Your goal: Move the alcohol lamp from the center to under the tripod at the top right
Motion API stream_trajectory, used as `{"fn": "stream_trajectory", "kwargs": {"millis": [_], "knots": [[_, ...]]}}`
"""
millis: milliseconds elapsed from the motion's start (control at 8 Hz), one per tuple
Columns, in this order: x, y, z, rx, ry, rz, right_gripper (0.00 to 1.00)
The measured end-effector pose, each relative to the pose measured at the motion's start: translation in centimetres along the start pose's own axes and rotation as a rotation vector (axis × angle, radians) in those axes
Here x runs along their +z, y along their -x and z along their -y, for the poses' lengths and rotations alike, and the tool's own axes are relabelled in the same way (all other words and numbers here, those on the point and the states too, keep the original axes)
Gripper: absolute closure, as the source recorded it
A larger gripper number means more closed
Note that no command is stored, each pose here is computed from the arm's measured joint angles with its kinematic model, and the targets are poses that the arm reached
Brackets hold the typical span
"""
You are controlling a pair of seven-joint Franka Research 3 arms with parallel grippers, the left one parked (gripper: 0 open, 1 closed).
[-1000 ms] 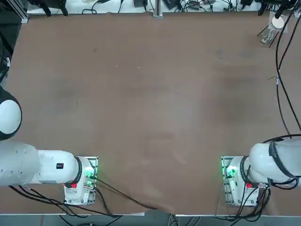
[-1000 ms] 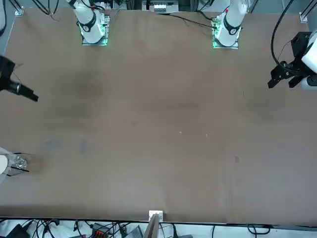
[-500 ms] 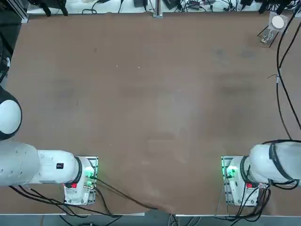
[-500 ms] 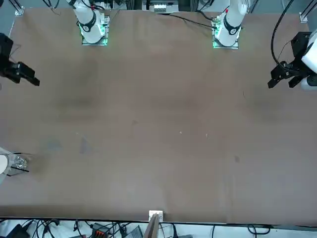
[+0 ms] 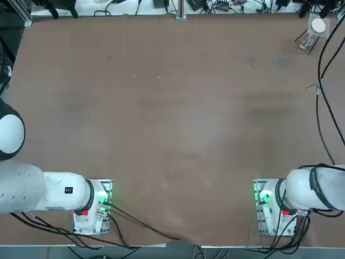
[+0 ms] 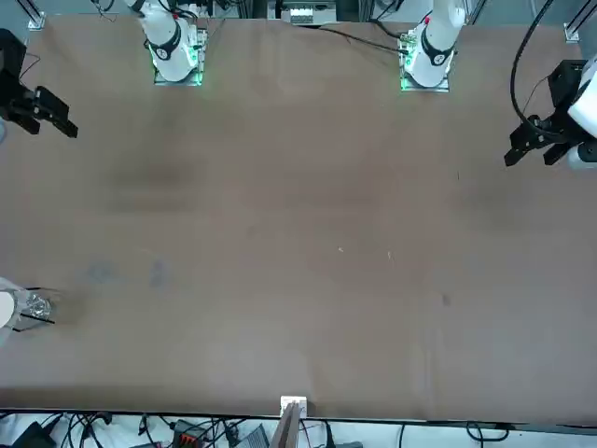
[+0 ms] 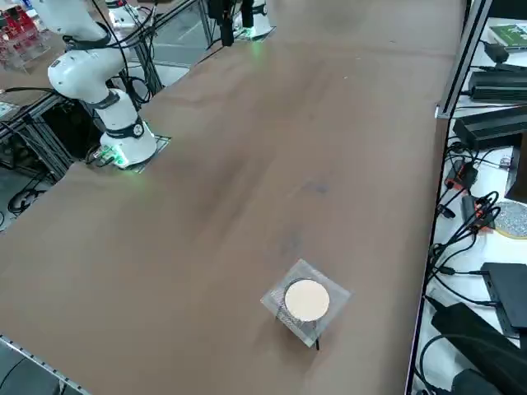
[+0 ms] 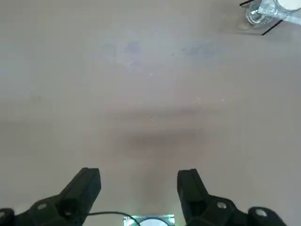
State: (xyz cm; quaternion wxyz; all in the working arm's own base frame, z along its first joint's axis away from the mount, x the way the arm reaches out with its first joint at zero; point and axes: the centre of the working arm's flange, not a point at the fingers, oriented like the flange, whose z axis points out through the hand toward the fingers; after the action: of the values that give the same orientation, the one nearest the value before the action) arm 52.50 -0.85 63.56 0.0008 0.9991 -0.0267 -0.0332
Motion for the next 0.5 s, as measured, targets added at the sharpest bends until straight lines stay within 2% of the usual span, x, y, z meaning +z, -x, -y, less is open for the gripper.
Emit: {"fn": "stream_trajectory", "kwargs": {"millis": [250, 500], "knots": [[-0.49, 0.51, 0.15, 0.005, -0.067, -0.008, 0.0], [-0.8, 0.66, 0.01, 0.009, -0.078, -0.015, 0.0]]}}
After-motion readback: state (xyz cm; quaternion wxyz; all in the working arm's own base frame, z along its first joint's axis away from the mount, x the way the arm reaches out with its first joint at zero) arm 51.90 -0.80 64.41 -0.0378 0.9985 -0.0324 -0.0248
